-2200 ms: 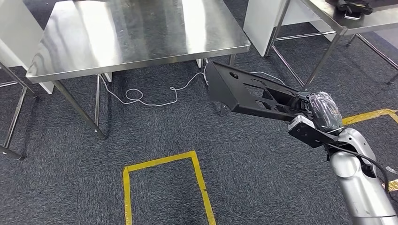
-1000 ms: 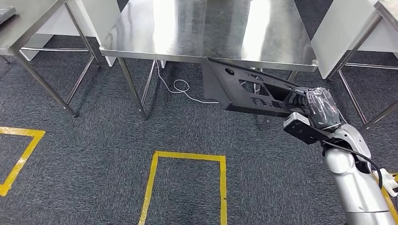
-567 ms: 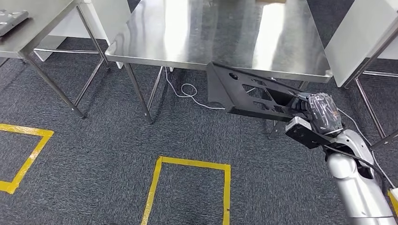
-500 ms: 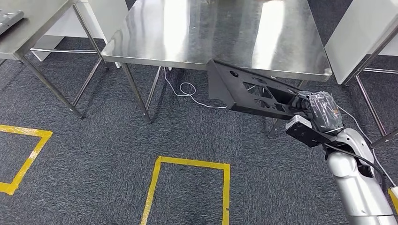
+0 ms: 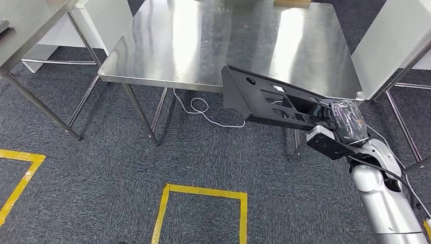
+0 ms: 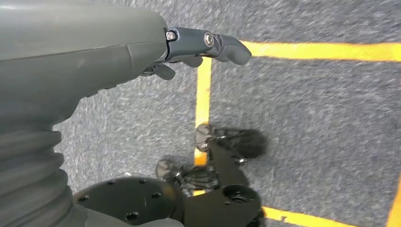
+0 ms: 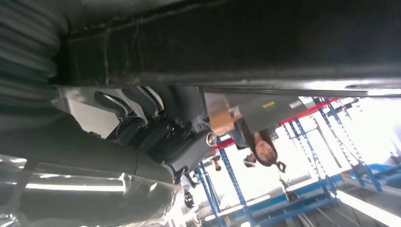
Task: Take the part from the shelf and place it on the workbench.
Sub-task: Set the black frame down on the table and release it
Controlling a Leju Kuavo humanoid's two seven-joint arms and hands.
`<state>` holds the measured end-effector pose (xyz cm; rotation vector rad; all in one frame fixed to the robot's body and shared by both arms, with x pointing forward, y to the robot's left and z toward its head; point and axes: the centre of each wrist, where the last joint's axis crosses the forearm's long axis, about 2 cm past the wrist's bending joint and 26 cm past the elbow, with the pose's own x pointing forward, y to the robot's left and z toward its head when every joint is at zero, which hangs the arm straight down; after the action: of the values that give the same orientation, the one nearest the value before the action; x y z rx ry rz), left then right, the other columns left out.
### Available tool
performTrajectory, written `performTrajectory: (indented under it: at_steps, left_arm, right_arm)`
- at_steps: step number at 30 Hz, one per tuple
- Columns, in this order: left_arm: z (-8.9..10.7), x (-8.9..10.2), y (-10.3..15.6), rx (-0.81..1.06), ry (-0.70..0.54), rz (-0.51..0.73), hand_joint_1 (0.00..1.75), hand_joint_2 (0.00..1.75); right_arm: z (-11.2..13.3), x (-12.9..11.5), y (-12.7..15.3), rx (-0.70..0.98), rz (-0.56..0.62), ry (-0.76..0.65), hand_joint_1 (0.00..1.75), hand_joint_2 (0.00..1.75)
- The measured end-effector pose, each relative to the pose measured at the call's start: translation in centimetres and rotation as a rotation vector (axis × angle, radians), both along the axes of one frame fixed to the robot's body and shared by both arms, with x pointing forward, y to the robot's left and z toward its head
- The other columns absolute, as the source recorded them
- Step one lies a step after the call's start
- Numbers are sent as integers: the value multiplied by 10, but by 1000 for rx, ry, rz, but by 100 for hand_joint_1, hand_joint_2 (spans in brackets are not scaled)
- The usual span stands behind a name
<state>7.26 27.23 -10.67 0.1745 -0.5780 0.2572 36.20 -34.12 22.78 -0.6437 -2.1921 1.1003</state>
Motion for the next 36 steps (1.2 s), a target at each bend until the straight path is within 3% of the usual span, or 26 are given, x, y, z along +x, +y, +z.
performTrajectory:
  at_steps: [8,12,20,25,31,36]
  left_arm:
    - [0,-1,-3,-10,2,0,0,175]
    - [0,-3,-4,-10,7,-3,0,175]
    - [1,3,-6,-4,-10,-20,0,175]
    - [0,1,-5,1,-7,-24,0,175]
    - [0,1,-7,4,-6,-27,0,175]
    - [0,-4,-10,-4,8,-37,0,175]
  right_arm:
    - [-6,-3,-3,-28,-21,16,175,175]
    - [-6,1,-3,-115,-111,-22,175,175]
    - [17,49,17,-257,-199,-49,175,175]
    - [48,86,26,-317,-246,-47,175,175]
    - [71,107,24,-328,-286,-46,175,175]
    - [59,114,14,-369,-313,9,175,175]
